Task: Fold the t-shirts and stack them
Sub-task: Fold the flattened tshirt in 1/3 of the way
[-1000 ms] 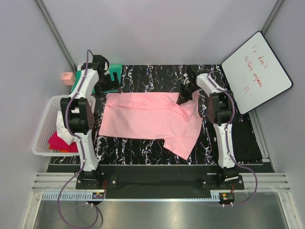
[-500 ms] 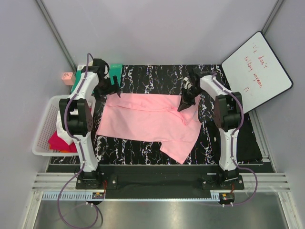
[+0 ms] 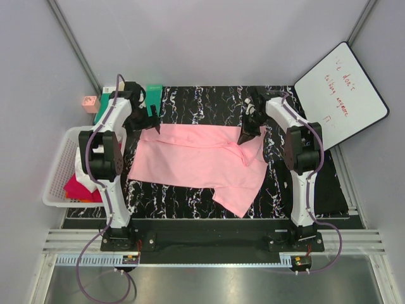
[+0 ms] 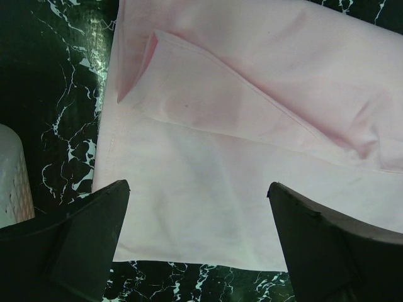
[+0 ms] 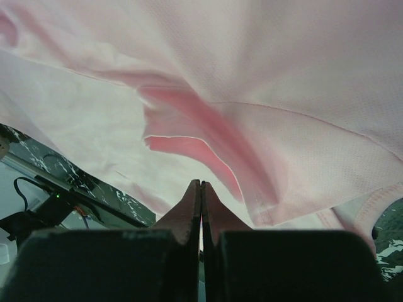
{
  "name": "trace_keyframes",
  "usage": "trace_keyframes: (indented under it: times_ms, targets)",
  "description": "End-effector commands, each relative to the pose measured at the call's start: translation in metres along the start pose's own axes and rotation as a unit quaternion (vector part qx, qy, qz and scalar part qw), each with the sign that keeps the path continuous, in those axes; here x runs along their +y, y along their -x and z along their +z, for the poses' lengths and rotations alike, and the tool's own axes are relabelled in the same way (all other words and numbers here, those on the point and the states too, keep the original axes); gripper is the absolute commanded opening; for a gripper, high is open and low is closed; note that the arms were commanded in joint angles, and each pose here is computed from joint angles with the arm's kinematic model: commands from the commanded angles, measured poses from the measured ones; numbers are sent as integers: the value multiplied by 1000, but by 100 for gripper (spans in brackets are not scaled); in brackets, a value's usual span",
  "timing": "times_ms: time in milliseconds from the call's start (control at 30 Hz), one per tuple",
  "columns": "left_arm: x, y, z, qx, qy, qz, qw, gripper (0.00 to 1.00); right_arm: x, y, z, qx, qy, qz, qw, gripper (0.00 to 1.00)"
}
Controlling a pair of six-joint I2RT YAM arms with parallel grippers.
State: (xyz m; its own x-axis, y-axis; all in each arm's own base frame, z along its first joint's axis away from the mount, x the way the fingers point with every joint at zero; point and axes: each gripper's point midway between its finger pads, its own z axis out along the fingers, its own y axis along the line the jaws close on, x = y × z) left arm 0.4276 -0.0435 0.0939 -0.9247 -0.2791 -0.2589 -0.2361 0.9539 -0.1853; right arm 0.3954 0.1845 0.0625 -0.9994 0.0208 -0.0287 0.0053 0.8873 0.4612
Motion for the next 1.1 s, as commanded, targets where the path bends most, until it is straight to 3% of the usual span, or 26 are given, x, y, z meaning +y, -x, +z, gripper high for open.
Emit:
trace_keyframes:
  times_ms: [0,367,733,1067]
  targets:
    - [-3,8,-24,-37,-7,12,999,99,21,22,-27,-53,9,-22,998,0]
    - [-2,8,-25,-38,-5,16,999,99,3,43,21,-26,2,-12,1000,0]
    - [2,4,-22,-34,3,19,999,99,11,41,6,-31,10,-27,999,0]
    - [5,0,-20,-29,9,16,999,99,23,5,6,42,69,-47,996,0]
